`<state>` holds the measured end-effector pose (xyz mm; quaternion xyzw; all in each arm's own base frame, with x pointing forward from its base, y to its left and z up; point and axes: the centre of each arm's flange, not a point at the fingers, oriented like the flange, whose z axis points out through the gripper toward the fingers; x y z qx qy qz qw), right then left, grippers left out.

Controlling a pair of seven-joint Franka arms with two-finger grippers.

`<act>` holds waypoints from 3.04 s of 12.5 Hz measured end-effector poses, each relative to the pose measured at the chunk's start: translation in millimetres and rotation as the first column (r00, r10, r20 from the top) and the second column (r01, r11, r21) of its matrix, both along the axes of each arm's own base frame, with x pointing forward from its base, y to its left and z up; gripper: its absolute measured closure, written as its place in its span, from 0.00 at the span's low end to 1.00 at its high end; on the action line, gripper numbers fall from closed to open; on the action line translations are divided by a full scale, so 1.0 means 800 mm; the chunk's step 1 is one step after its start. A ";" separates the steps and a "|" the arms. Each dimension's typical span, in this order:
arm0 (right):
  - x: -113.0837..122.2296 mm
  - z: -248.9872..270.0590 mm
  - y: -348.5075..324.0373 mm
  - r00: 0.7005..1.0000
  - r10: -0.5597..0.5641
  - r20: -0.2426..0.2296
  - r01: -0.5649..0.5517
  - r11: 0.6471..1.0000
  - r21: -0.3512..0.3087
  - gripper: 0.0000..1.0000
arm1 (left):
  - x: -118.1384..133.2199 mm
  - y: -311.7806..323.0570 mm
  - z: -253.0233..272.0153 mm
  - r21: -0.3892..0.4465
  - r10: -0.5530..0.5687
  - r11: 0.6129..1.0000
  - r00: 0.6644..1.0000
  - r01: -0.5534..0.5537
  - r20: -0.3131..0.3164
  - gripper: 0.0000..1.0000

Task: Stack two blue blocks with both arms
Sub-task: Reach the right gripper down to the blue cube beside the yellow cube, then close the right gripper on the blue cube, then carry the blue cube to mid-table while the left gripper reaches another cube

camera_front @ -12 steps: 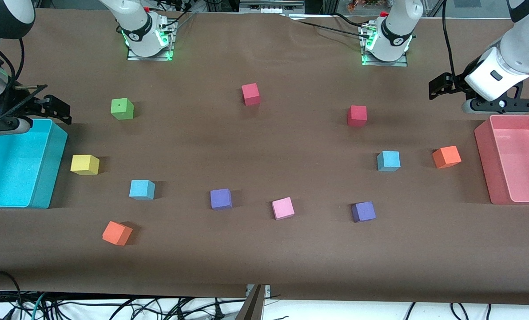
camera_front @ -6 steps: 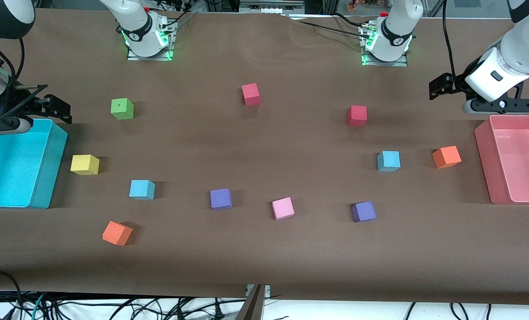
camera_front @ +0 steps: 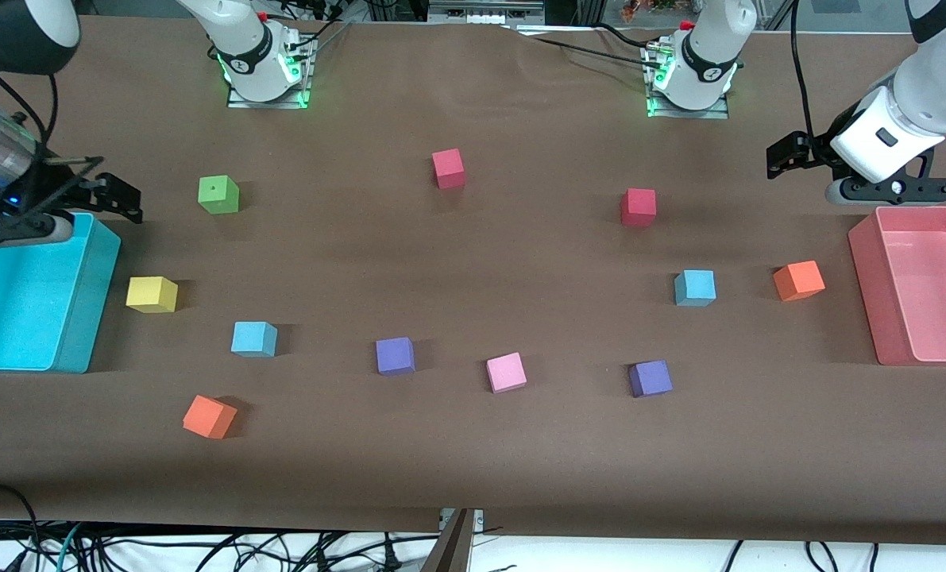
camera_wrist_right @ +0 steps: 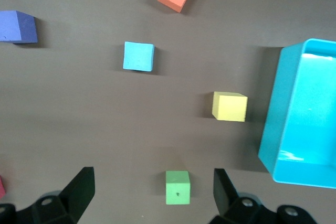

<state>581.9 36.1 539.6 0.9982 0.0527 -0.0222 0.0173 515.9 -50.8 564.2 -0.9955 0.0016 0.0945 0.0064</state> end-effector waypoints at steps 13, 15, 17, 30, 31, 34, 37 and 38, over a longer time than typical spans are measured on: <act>0.100 -0.295 0.061 1.000 -0.024 -0.005 0.024 1.000 0.014 0.00 | 0.000 0.000 -0.007 0.001 0.000 1.000 1.000 0.000 -0.009 0.00; 0.109 -0.340 0.063 0.999 -0.022 0.025 0.022 0.999 0.023 0.00 | 0.000 0.000 -0.007 0.001 0.000 1.000 1.000 0.000 -0.010 0.00; 0.114 -0.375 0.066 0.999 -0.020 0.045 0.019 0.999 0.030 0.00 | 0.000 0.000 -0.007 0.001 0.000 1.000 1.000 0.000 -0.009 0.00; 0.119 -0.350 0.090 1.000 -0.014 -0.026 0.014 1.000 0.013 0.40 | 0.000 0.001 -0.011 0.001 0.002 1.000 1.000 -0.002 -0.009 0.00; 0.115 -0.321 0.110 0.998 -0.032 -0.053 0.032 0.999 0.003 0.40 | 0.000 0.001 -0.011 0.001 0.002 1.000 1.000 -0.002 -0.009 0.00; 0.086 -0.252 0.217 0.993 -0.095 -0.070 0.094 0.995 -0.022 0.40 | 0.001 0.002 -0.012 0.001 0.004 1.000 1.000 -0.004 -0.008 0.00; 0.029 -0.247 0.357 0.992 -0.107 -0.063 0.106 0.994 -0.024 0.42 | 0.004 0.005 -0.029 0.000 0.009 1.000 1.000 -0.009 0.000 0.00; 0.009 -0.256 0.398 0.992 -0.106 -0.067 0.105 0.994 -0.010 0.42 | 0.005 0.006 -0.039 -0.001 0.010 1.000 1.000 -0.010 0.004 0.00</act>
